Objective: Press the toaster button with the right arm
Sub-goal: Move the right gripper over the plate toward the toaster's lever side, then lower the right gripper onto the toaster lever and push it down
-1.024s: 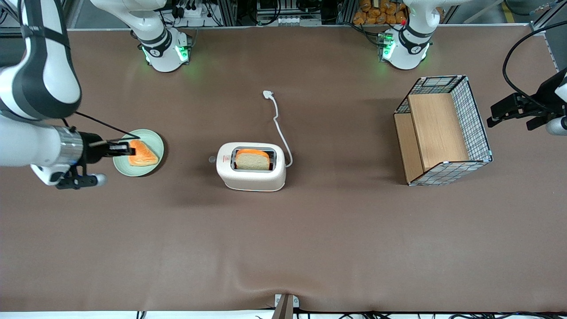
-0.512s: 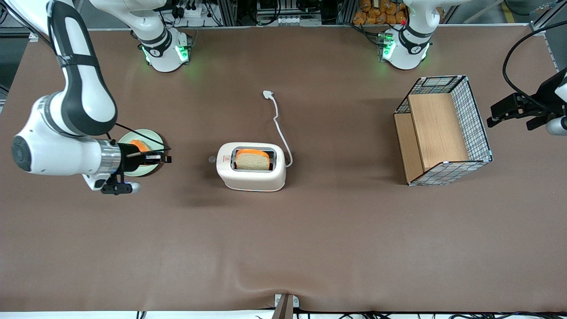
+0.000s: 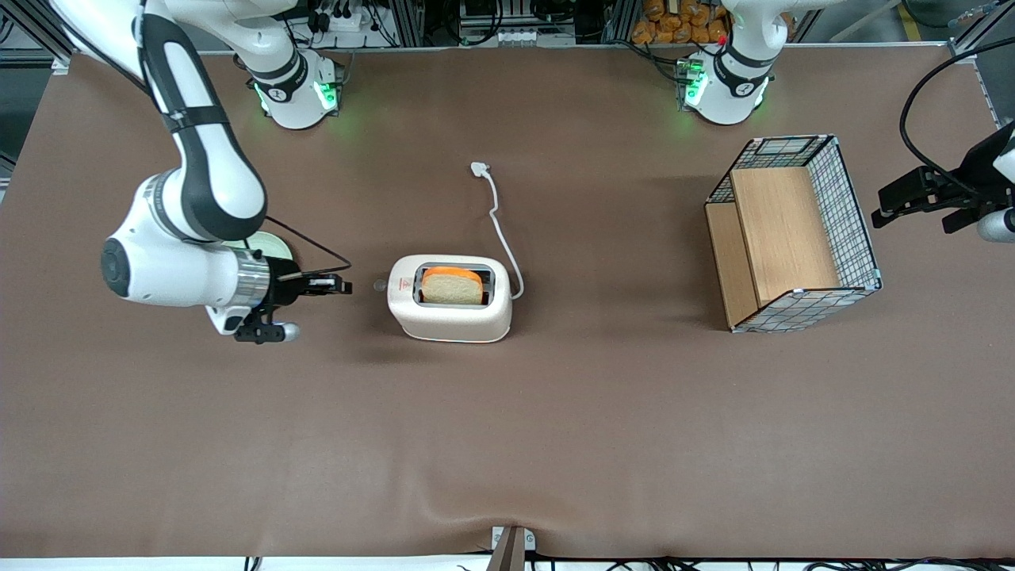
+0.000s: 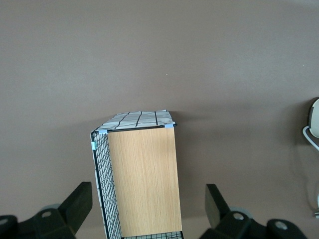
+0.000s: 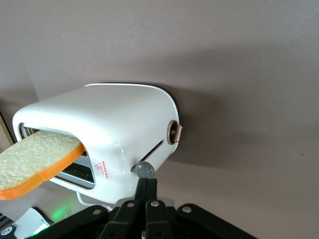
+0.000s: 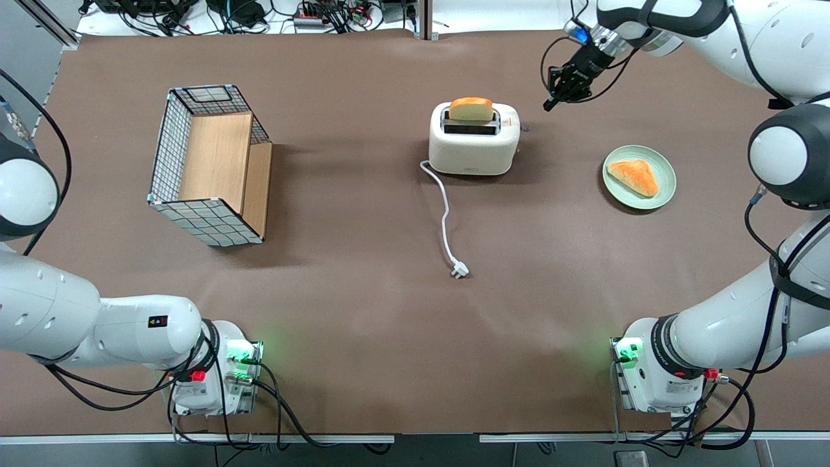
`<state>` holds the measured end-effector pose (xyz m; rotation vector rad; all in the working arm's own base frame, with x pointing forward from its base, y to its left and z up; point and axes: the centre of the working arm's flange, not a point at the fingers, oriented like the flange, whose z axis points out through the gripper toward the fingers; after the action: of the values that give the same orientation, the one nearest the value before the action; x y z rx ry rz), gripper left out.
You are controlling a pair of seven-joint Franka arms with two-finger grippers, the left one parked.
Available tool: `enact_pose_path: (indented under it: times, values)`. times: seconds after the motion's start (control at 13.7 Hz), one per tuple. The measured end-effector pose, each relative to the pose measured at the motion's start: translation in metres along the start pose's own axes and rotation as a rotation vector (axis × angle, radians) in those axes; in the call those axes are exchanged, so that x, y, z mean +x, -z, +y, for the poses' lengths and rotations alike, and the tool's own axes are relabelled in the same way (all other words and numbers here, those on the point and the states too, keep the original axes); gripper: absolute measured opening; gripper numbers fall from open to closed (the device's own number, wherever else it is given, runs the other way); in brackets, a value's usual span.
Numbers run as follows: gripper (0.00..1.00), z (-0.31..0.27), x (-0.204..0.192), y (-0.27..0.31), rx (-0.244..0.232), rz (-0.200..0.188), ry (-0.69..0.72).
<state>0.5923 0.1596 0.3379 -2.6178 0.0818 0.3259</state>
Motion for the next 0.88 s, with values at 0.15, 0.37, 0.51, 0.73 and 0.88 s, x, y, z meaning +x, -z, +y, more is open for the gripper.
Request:
enact_pose_path:
  times: [0.15,0.37,0.51,0.73,0.88]
  values:
    - [0.01,-0.001,-0.002,-0.009,-0.006,0.004,0.000]
    - [0.01,-0.011,-0.007,-0.023,-0.013,-0.002,-0.007]
    - [0.01,-0.013,-0.010,-0.031,-0.019,-0.005,-0.009]
    - [0.01,-0.010,-0.013,-0.044,-0.031,0.010,-0.012]
    - [0.01,-0.014,-0.015,-0.051,-0.038,0.016,-0.007]
